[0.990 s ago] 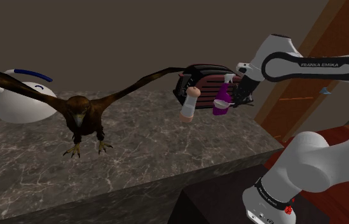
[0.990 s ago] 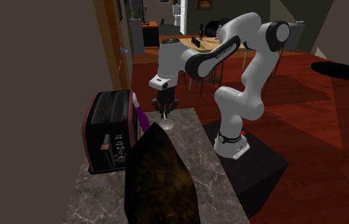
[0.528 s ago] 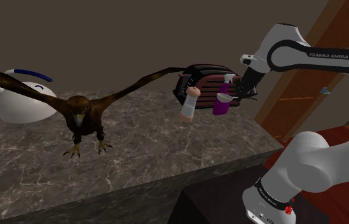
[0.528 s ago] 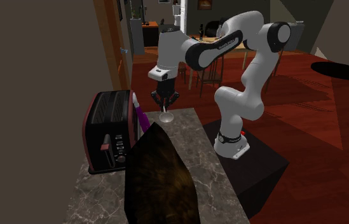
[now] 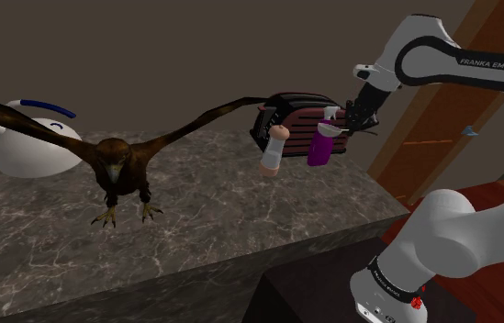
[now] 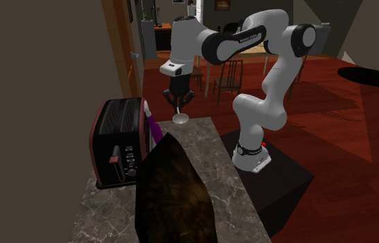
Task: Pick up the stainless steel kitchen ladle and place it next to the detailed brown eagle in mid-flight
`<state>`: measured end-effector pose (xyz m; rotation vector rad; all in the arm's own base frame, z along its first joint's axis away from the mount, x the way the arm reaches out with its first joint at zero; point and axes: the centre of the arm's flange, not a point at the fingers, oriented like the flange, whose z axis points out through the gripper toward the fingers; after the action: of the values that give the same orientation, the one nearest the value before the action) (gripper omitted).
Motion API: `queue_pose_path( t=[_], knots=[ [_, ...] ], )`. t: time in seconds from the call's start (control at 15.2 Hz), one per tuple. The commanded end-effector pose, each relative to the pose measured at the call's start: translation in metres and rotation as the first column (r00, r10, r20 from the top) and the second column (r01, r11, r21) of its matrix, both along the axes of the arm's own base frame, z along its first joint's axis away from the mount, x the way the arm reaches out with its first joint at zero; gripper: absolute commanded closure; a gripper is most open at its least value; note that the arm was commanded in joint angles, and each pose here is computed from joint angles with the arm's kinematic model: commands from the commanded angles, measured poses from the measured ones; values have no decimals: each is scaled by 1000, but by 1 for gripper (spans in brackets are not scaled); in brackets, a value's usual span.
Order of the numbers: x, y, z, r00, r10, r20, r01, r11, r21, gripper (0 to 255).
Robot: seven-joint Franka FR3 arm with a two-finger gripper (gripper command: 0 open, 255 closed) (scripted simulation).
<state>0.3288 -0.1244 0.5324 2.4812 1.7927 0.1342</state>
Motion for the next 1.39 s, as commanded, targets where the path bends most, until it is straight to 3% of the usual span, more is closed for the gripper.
queue_pose_path(
  t=[0.0,1.32],
  knots=[
    [0,0,11,1000,0,0,0,1000,0,255],
    [0,0,116,1000,0,0,0,1000,0,255]
  ],
)
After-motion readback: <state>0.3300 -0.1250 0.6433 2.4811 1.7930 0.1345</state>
